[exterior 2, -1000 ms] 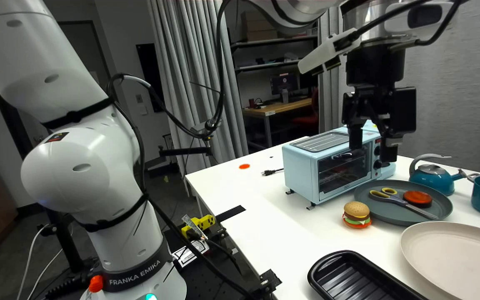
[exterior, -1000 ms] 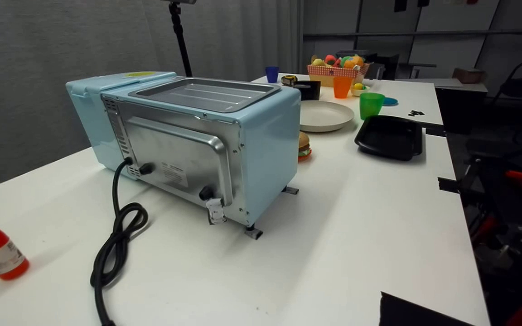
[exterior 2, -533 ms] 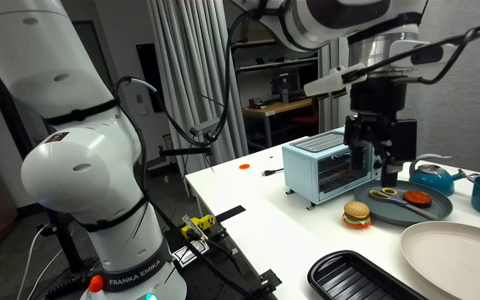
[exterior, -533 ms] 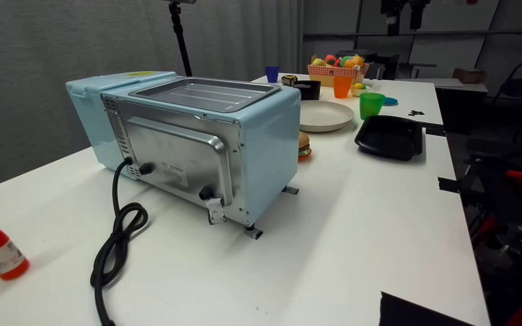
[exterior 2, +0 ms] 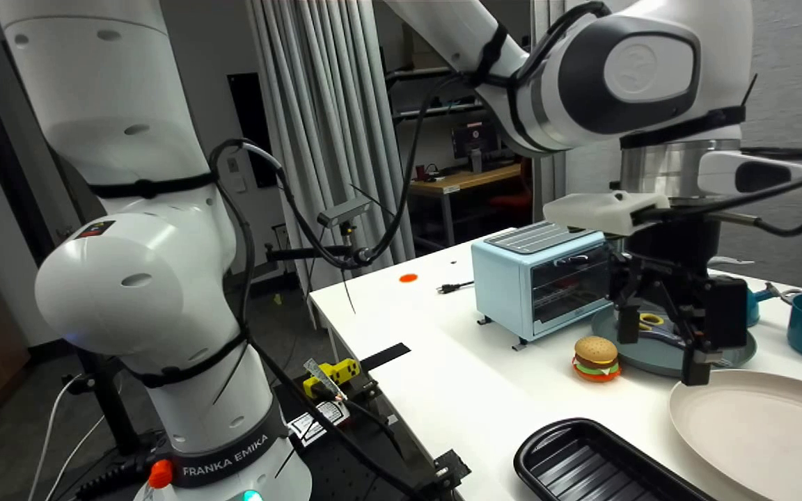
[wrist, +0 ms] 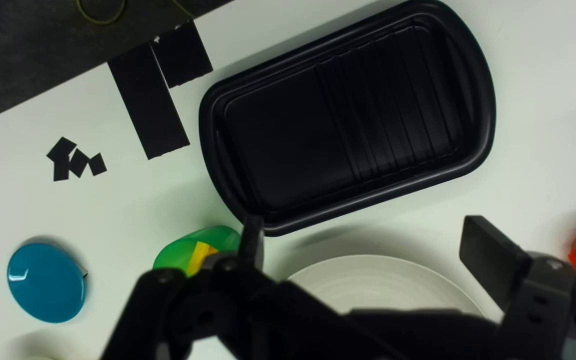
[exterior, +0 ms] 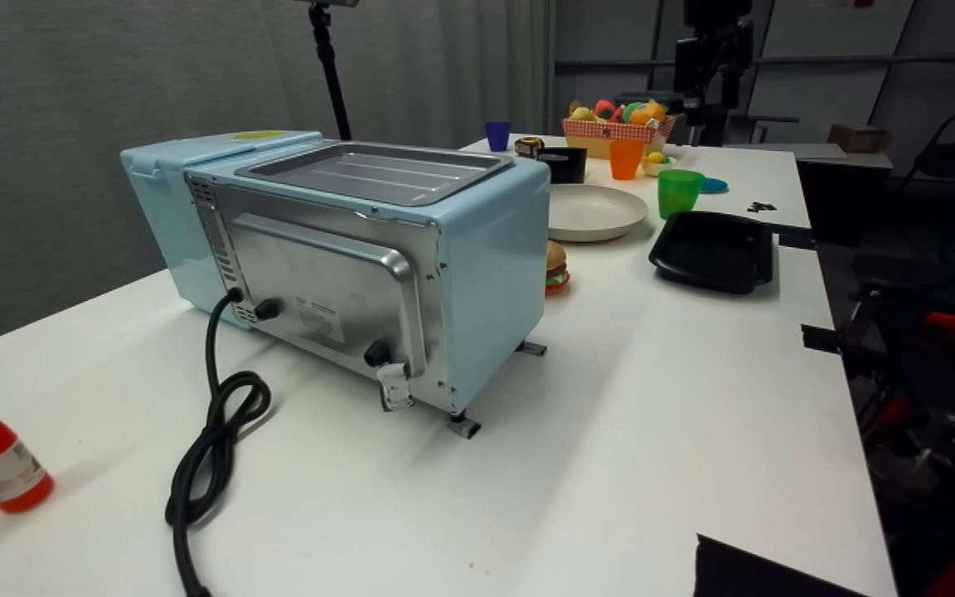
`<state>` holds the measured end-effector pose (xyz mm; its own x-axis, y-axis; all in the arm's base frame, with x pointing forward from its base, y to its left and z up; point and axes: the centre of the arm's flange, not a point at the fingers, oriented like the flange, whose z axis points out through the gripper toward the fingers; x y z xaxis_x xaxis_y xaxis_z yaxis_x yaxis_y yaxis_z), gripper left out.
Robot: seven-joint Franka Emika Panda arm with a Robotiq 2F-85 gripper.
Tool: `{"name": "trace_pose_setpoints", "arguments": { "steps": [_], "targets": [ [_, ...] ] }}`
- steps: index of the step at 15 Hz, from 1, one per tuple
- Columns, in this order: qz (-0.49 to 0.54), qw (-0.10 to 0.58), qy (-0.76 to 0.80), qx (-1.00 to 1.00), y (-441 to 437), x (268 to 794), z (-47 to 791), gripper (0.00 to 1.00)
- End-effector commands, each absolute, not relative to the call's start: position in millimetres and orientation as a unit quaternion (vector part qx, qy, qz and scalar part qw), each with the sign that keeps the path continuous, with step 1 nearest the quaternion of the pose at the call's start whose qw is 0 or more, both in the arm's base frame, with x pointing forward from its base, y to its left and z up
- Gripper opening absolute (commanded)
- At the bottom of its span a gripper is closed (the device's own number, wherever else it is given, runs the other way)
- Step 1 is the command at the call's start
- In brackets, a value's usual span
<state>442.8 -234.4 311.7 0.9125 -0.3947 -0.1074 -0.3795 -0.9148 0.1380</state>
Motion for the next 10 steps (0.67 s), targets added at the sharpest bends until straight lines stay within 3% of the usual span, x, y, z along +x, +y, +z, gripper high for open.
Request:
{"name": "trace_pose_setpoints", "arguments": {
  "steps": [1,10],
  "targets": [
    [-0.073,0.060,-0.169,0.981,-272,460,291,1.00],
    [-0.096,0.088,-0.162,0.978,-351,478,255,1.00]
  ]
}}
